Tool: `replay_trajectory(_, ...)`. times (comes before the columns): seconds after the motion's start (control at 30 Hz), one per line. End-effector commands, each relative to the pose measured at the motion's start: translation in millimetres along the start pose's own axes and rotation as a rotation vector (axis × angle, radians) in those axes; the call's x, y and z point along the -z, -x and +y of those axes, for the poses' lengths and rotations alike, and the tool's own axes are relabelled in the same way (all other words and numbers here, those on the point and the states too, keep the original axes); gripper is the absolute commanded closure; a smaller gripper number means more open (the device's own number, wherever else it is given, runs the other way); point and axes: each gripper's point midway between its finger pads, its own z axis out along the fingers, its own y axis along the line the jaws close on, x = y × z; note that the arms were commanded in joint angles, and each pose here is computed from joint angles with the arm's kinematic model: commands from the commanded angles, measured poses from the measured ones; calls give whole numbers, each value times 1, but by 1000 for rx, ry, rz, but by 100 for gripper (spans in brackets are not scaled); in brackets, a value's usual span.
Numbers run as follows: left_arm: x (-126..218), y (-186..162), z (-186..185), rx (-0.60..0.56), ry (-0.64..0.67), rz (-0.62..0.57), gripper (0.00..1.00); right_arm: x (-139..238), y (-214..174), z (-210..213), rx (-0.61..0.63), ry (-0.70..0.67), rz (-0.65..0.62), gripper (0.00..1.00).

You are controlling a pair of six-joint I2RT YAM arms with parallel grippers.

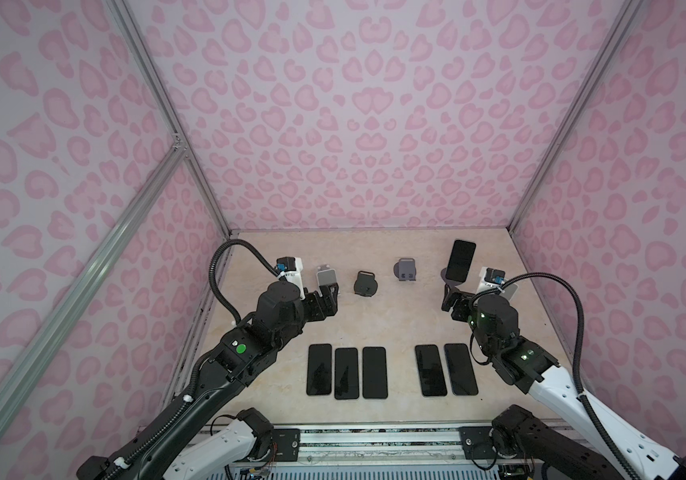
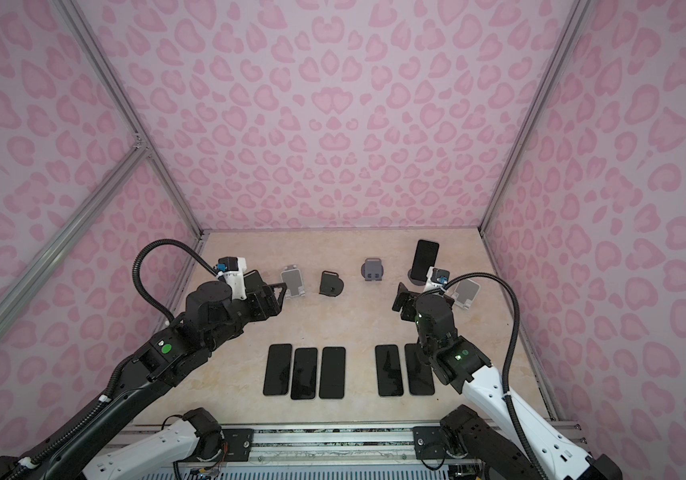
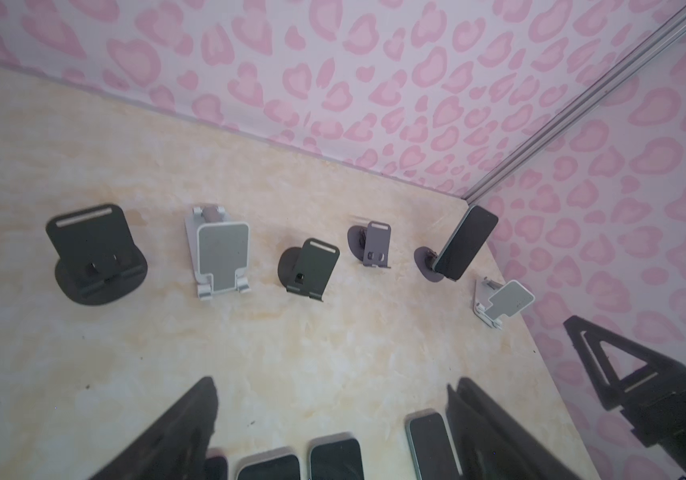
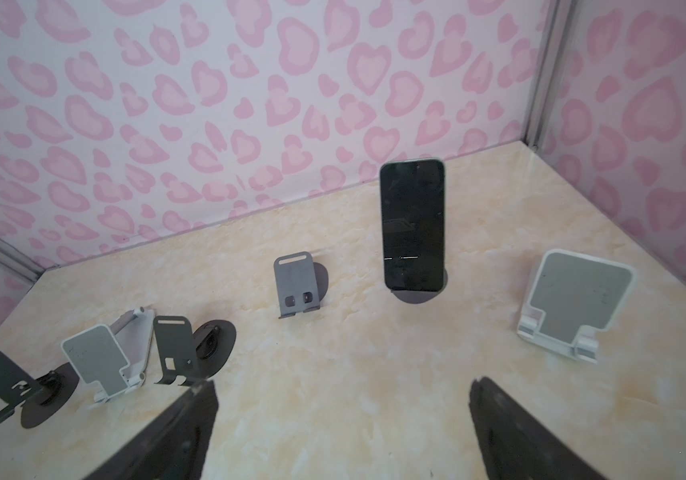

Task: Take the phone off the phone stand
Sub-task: 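Raise the left gripper away while moving the right gripper toward the standing dark phone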

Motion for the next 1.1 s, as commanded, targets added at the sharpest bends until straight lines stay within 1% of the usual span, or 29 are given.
replay_trajectory(0.0,5,-11,5,124,-49,-19,9,10,-2,-29,21,-127,34,3)
replay_trajectory(0.13,14,-34,27,166,-41,-26,8,10,18,-38,20,-178,37,2)
replay_trajectory(0.3,22,-53,46,193,-33,-31,7,-10,33,-44,-15,-210,63,2)
replay_trajectory(0.4,26,-64,55,200,-30,-22,7,-30,40,-41,-37,-202,100,2)
replay_trajectory(0.57,37,-74,67,207,-23,-33,7,-75,45,-33,1,-200,165,2)
replay_trajectory(0.73,51,-77,83,230,-1,-73,6,-128,42,-33,22,-220,262,2)
replay_trajectory(0.83,58,-78,91,235,3,-100,5,-153,40,-34,37,-239,306,2)
replay_trajectory(0.97,65,-76,91,236,-21,-132,3,-178,39,-43,8,-289,342,2)
replay_trajectory(1.07,64,-76,89,237,-32,-132,3,-189,46,-45,26,-321,339,2)
